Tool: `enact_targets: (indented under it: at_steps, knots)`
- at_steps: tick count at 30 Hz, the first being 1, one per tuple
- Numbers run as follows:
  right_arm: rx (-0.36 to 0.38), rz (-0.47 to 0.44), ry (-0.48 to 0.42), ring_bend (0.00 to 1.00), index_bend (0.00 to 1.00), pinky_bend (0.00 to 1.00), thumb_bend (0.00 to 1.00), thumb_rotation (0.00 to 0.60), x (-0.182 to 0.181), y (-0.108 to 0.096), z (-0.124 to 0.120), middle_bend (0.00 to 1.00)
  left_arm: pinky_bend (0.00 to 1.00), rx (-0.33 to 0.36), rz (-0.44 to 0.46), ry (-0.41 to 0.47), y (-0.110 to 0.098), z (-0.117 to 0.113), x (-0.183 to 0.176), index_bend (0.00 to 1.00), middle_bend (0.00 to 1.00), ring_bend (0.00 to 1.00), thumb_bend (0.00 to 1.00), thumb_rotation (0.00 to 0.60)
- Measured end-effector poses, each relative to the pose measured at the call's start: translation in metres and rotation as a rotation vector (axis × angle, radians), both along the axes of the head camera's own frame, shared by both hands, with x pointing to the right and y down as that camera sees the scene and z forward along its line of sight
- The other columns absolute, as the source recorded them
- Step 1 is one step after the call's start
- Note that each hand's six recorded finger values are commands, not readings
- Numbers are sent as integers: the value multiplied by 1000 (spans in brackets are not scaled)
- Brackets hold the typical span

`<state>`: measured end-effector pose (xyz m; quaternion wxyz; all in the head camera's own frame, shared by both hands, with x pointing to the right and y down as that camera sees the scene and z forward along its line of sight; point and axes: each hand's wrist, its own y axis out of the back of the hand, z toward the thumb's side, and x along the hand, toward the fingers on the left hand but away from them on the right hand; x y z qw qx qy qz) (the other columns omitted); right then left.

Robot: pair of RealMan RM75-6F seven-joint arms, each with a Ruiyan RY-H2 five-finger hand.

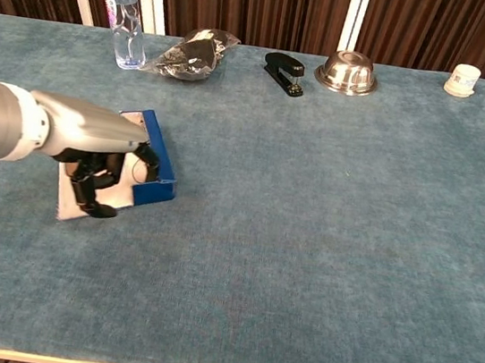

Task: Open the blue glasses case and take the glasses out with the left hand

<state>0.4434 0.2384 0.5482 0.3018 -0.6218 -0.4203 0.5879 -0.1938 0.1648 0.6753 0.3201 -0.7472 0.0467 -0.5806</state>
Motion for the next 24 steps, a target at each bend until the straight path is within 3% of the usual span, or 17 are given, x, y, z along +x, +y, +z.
enact_targets:
  at_steps: [15,24]
  knots:
    - [-1,2,-3,0,0,212,114,600,1,0,0,0,869,34,-50,12,-16,8,25,253,889,817,315,600]
    - [-3,1,-2,0,0,212,113,600,0,0,1,0,877,95,-157,101,-43,-2,18,237,899,826,315,600]
